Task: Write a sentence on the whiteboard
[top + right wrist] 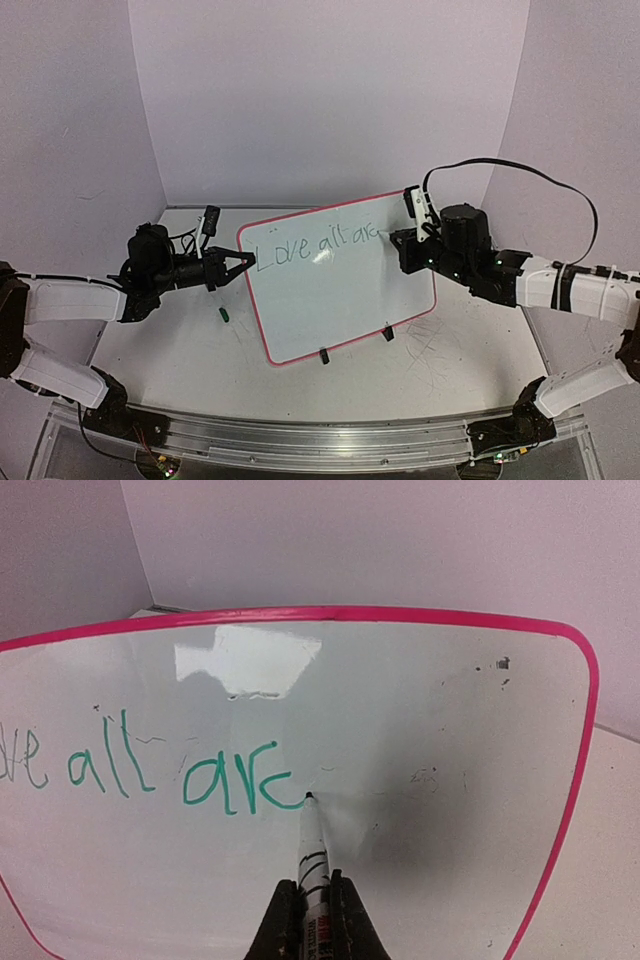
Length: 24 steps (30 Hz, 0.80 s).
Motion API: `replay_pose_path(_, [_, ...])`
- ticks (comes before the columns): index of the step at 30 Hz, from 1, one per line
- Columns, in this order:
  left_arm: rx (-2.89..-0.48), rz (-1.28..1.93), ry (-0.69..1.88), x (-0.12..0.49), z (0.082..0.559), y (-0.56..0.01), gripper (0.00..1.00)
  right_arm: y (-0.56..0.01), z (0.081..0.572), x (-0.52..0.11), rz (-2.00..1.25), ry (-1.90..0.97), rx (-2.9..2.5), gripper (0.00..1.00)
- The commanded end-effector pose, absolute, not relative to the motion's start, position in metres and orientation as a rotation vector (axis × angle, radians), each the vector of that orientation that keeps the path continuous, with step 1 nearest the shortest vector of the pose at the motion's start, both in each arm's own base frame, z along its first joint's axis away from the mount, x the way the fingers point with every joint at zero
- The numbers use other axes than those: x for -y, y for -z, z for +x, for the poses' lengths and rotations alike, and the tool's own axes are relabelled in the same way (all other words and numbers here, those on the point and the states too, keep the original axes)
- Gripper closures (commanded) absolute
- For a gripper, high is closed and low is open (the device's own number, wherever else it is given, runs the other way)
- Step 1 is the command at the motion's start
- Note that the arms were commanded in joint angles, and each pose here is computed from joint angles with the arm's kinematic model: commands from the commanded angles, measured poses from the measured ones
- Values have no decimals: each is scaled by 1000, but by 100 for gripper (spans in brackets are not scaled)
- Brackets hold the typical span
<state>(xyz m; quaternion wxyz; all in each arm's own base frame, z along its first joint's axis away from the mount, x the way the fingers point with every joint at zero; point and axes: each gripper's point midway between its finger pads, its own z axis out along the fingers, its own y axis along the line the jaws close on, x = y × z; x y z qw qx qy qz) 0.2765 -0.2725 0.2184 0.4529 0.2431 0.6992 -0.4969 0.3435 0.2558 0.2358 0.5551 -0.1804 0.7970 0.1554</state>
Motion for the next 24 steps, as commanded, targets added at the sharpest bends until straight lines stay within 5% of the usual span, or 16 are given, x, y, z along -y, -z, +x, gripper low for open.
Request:
replay_pose_path(1, [-1785, 633, 1145, 268, 276, -198, 100, -260, 356, -262, -379, -388, -1819, 100])
replay_pose_path(24, [-1791, 625, 1135, 266, 277, -196, 100, -276, 344, -258, -381, -435, -1788, 100])
